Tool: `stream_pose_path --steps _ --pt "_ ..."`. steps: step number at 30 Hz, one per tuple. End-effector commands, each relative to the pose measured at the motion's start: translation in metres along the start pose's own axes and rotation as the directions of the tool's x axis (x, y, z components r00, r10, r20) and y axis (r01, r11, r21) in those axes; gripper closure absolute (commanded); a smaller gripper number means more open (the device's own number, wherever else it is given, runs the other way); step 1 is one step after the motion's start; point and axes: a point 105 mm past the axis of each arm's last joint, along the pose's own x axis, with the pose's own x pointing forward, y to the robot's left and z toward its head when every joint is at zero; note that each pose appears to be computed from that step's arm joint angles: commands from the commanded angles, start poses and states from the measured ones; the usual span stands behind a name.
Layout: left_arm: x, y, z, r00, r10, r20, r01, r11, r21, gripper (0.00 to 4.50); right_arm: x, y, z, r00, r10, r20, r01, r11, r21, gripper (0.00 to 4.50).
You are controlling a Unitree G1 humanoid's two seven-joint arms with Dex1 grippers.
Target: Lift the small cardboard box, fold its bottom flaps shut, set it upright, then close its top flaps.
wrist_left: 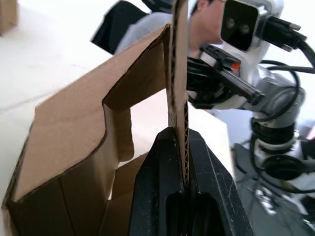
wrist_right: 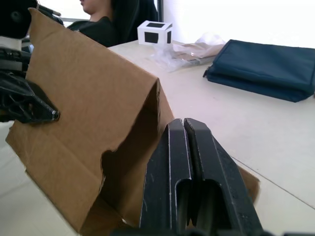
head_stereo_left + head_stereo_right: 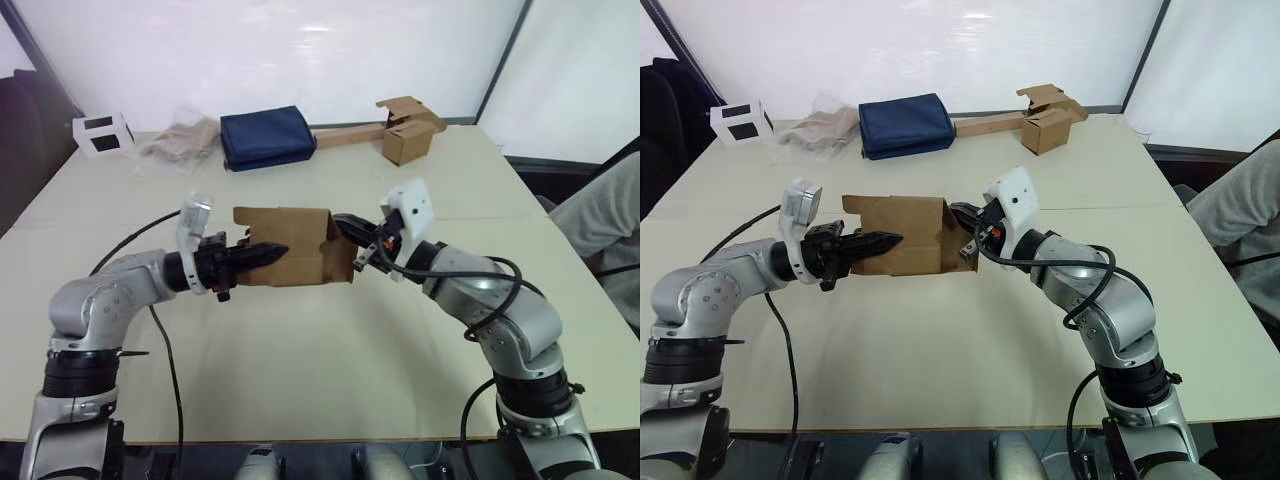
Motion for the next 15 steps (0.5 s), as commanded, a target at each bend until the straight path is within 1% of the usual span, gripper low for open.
stream_pose_path --steps 1,4,8,15 --pt "0.002 -0.01 0.009 0.999 -0.041 0.017 0.041 0.999 0.019 4.44 0.001 0.01 0.018 0.998 0.024 0.066 -0.022 0.999 -0.033 4.5" --pt "0.005 -0.012 0.012 0.998 -0.052 0.025 0.052 0.999 0.012 4.44 0.002 0.013 0.018 0.997 0.03 0.07 -0.029 0.999 -0.026 4.5" --pt "0.006 -0.011 0.02 0.997 -0.039 0.064 0.039 0.999 -0.004 4.44 0.003 0.017 0.018 0.997 0.037 0.072 -0.036 0.999 -0.019 4.5" --pt "0.005 -0.009 0.026 0.997 -0.016 0.08 0.016 1.0 -0.001 4.44 0.001 0.014 0.016 0.998 0.023 0.066 -0.022 1.0 -0.018 4.5"
